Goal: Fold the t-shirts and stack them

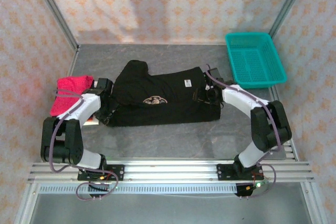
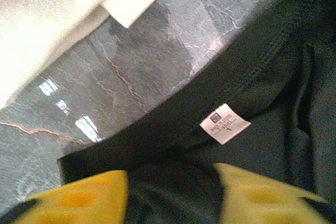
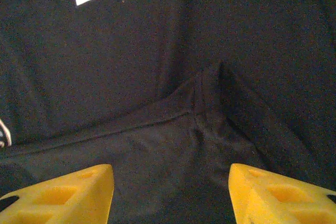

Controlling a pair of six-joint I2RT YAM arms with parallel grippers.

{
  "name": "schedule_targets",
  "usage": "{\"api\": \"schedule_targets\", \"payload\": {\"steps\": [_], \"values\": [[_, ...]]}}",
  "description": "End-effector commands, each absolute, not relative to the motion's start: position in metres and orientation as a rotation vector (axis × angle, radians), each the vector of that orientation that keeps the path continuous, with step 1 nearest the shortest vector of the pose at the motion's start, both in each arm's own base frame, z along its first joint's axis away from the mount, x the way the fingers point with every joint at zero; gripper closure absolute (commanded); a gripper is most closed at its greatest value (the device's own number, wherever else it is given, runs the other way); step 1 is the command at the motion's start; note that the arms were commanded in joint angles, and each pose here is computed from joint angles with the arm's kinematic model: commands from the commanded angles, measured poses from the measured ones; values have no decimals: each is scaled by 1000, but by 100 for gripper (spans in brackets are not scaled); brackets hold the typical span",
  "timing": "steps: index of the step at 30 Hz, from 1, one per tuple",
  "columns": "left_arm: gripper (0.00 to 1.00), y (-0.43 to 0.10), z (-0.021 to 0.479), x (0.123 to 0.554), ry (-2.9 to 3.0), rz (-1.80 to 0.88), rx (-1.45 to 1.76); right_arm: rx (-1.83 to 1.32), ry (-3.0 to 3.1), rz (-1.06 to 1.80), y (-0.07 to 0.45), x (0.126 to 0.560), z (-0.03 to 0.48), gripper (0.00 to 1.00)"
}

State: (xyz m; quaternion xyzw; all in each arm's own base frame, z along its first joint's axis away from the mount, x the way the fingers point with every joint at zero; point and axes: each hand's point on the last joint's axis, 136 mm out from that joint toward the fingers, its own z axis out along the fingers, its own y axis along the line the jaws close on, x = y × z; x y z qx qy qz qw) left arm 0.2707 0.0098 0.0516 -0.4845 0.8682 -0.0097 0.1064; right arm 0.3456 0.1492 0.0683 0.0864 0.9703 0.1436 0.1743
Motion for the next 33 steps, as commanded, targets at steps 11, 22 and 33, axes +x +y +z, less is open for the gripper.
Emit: {"api": "schedule_targets", "payload": {"steps": [11, 22, 33], "values": [[38, -40, 57, 324, 2585, -90, -1190, 307, 2752, 401, 160, 373, 44, 52], [57, -35, 14, 266, 2692, 10, -1234, 377, 2869, 358, 137, 307, 20, 58], [45, -24, 55, 273, 2584, 45, -1176, 341, 2769, 458, 148, 321, 56, 56]]}}
